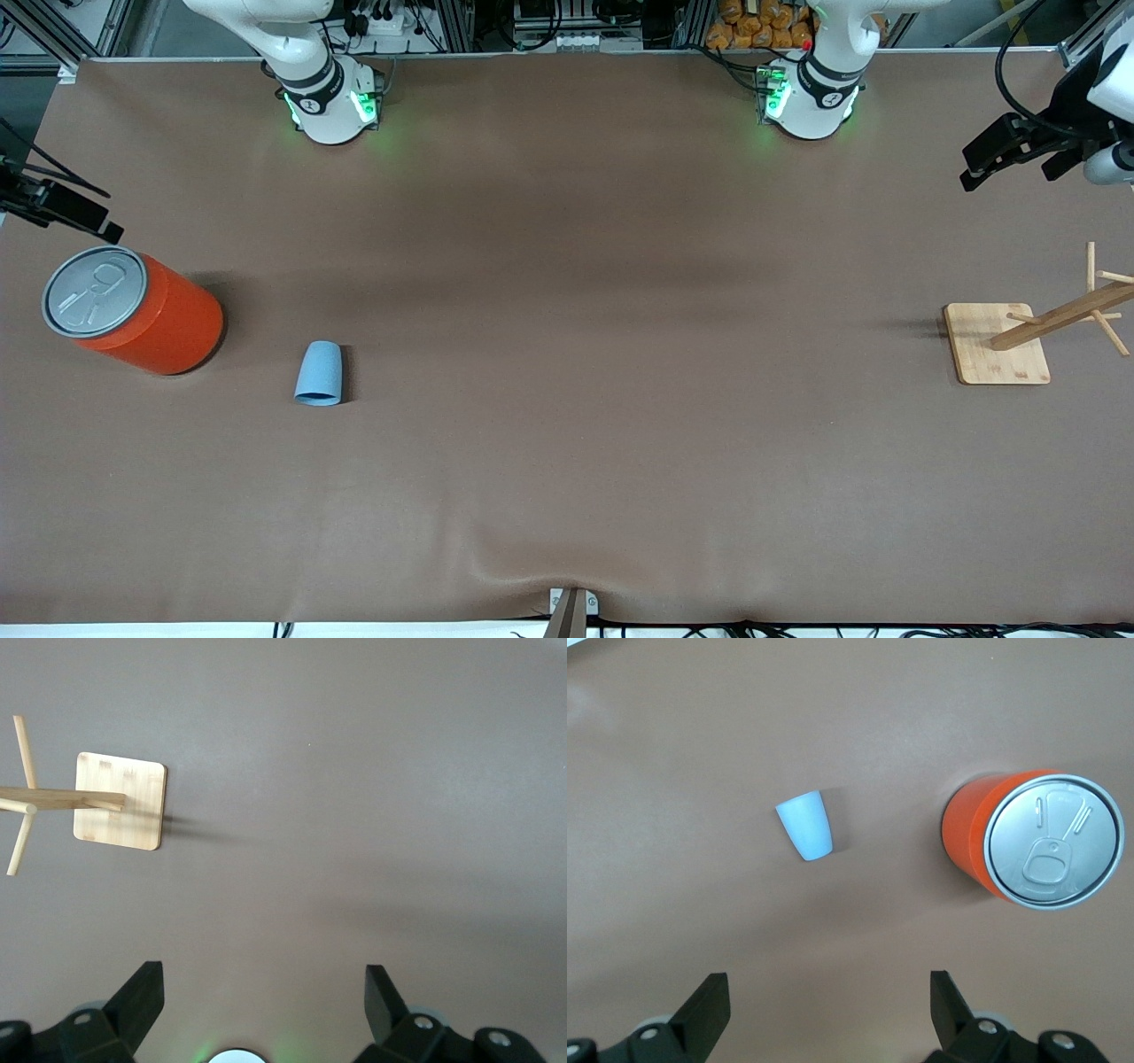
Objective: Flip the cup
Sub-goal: 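Move the right gripper down toward the light blue cup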
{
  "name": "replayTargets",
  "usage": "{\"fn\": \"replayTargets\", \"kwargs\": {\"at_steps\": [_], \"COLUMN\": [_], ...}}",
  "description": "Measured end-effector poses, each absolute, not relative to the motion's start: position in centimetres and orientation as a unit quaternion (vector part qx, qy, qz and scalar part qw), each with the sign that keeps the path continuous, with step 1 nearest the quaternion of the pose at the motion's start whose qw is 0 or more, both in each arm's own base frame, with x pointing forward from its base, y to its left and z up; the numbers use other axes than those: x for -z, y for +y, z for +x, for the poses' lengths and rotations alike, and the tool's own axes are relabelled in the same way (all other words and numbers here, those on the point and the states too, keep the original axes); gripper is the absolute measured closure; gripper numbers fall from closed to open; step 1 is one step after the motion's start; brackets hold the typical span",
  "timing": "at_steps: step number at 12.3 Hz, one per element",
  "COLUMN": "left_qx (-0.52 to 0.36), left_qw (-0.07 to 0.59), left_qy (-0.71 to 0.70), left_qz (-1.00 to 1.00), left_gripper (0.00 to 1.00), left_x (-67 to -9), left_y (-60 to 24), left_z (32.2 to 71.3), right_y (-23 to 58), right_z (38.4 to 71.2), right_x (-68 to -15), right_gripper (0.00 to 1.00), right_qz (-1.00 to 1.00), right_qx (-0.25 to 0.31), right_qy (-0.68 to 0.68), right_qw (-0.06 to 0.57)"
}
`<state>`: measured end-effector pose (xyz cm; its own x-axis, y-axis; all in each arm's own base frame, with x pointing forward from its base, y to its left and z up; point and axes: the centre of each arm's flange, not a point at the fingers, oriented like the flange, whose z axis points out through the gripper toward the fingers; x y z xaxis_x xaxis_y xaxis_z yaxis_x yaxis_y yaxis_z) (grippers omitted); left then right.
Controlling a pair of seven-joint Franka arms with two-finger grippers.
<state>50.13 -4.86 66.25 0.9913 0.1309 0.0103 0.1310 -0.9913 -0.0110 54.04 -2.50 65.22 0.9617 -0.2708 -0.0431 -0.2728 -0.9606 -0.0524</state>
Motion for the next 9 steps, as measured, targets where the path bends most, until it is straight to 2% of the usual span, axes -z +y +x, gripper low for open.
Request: {"fn": "replayTargets", "kwargs": {"at_steps": [3, 9], "left_qx": [-0.003, 0.007], "left_qw": [0.006, 0.004], "left_qy": [-0.072, -0.070], "left_qz": [-0.997, -0.998], "left_gripper": [0.00, 0.00], "left_x": [-65.5, -66.9], "left_y": [-4.2, -4.4], "left_z": [50.8, 51.6], "right_y": [-2.5, -2.6], "right_z": [52.7, 52.9], "right_x": [-65.4, -65.1], "right_gripper": [0.00, 0.00], "right_qz": [-0.990, -0.991], "right_qx": [-0.007, 0.001], "right_qy": [0.138, 0.131], "right_qw": [0.029, 0.030]}}
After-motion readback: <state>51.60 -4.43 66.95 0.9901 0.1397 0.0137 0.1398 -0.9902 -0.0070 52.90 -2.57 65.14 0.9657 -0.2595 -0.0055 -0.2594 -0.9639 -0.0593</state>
